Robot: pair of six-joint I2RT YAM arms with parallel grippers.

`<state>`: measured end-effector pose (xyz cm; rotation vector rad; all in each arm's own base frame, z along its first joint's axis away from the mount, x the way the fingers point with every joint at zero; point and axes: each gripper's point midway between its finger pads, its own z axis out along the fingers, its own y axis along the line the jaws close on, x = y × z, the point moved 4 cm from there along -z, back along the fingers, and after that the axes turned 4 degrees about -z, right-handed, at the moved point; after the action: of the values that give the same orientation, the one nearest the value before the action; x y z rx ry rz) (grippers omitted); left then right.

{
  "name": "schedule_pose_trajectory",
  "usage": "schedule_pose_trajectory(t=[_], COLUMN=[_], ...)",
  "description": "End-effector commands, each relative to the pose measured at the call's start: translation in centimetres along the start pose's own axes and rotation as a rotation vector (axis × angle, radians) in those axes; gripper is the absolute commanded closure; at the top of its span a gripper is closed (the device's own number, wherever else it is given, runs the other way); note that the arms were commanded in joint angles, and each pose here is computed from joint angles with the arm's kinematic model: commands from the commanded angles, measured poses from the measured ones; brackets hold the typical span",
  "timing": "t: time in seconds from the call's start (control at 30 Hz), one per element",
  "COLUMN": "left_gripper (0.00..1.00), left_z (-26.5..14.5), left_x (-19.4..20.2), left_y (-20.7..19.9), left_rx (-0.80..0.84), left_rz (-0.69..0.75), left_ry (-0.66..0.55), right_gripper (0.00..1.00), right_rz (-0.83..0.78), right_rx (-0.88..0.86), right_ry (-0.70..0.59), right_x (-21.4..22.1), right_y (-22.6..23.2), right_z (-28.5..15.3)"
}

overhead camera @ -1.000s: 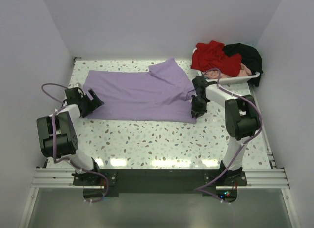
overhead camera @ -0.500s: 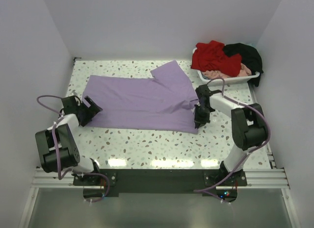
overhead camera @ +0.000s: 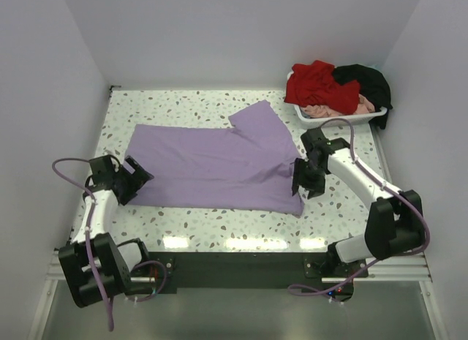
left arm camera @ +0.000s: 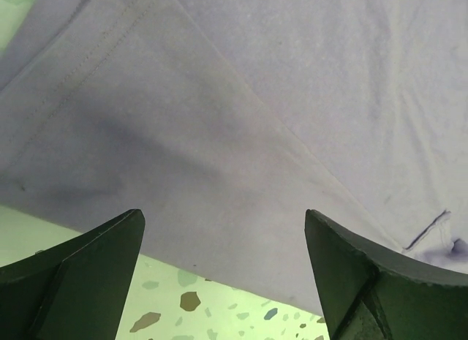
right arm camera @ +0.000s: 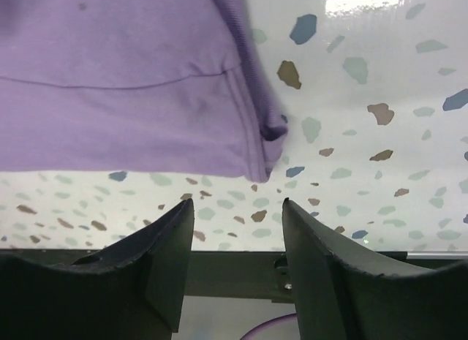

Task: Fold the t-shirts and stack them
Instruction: Fold the tshirt

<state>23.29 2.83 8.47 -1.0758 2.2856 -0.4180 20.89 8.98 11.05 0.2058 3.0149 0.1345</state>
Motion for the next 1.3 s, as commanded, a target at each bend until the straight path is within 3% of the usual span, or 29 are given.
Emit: schedule_pose_trajectory(t=[0.0,0.17,0.47,0.63,1.0,1.27], left_gripper=[0.04,0.04,0.05,0.05,0.06,0.06], left_z=[-1.8,-2.2,-0.5,0.1,0.8,1.3], left_x=[-2.0,-3.4,-3.8,-3.7,-2.6,-1.8], left_y=[-1.5,-2.1,-1.6,-1.2,-0.6,-1.0], left_rx=[0.036,0.050,0.031,0.024,0.000,0.010], left_rz=[0.061,0.140,0.188,0.186,0.207,0.238], left_ry=[-0.063,-0.108,-0.090,-0.076,-0.044,-0.019], right_gripper=[0.43,0.43,0.52,0.55,0.56,0.64], right_rz=[-0.018,-0.109,-0.230,-0.228,-0.205,-0.188], right_rx=[-0.063,-0.151,-0.182,-0.110,-0.044,-0.017], right_ry=[-0.130,-0.285,-0.248,-0.198,-0.198,-0.192], right_x=[-2.4,-6.5,-11.3,-13.0,-13.9,-14.2], right_y=[2.1,8.4,19.1,20.0,20.0,19.9], right_z=[-4.7,-8.3,-2.3,2.5,6.7,8.8])
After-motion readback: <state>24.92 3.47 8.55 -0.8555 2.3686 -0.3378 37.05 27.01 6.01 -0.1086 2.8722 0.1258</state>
